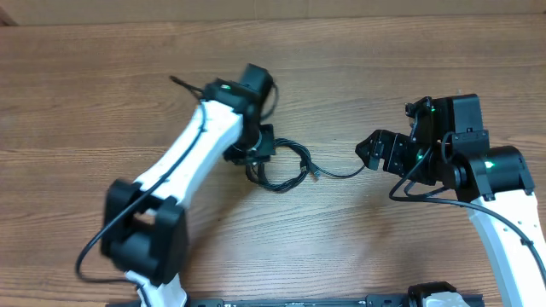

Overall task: Untangle cables
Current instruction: 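Move both grippers toward the coiled black cable bundle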

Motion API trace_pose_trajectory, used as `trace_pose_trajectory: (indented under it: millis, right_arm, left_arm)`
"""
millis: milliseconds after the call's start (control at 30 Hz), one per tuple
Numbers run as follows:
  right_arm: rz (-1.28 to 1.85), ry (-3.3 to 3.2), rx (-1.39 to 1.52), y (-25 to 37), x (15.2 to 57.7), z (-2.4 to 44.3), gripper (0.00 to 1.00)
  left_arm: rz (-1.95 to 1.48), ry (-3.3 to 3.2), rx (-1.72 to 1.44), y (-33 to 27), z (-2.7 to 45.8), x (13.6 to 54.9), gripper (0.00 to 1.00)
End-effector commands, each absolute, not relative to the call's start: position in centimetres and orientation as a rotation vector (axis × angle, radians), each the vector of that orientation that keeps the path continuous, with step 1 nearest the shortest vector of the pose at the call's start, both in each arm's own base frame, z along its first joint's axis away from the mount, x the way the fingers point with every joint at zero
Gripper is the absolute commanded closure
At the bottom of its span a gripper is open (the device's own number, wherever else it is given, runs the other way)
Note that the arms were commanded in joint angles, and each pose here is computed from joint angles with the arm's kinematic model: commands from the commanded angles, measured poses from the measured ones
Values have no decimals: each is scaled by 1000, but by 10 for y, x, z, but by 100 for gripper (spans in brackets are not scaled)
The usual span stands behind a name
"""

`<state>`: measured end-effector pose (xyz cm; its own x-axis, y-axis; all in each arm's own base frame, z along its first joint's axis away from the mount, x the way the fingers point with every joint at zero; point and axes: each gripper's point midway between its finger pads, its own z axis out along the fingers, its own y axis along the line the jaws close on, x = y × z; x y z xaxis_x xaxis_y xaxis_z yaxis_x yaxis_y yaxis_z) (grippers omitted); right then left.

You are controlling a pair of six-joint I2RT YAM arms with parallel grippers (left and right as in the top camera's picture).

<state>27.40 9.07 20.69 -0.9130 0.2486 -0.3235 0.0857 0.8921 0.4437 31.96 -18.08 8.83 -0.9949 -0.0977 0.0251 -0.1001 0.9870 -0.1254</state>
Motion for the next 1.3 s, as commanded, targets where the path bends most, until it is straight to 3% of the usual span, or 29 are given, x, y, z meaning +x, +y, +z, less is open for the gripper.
trace_pose_trajectory:
  millis: [0,267,767,833,900,1000,1133,1267]
  right_arm:
    - [620,2641,233,92,280,219,8]
    - [617,2640,234,92,280,219,8]
    - [617,2634,232,92,281,220,8]
    - [618,2633,232,92,281,220,8]
    - [618,2633,232,92,281,220,8]
    - [618,2632,231,92,281,220,8]
    - [673,2595,204,99,287,227,8]
    - [813,2522,139,116,295,242,11]
  left_arm:
    - [32,-3121,274,-187,59,326,68]
    - [-115,-3175,376,-182,33,340,67]
    - [-83,-3199,361,-179,-19,326,71]
    - [-76,-3226,369,-178,-26,329,74]
    - [-73,-3233,369,-178,-27,329,96]
    - [-74,-3239,335,-178,-25,330,96]
    - [86,-3301,168,-186,16,352,96]
    - [698,-3334,-438,-225,117,367,96]
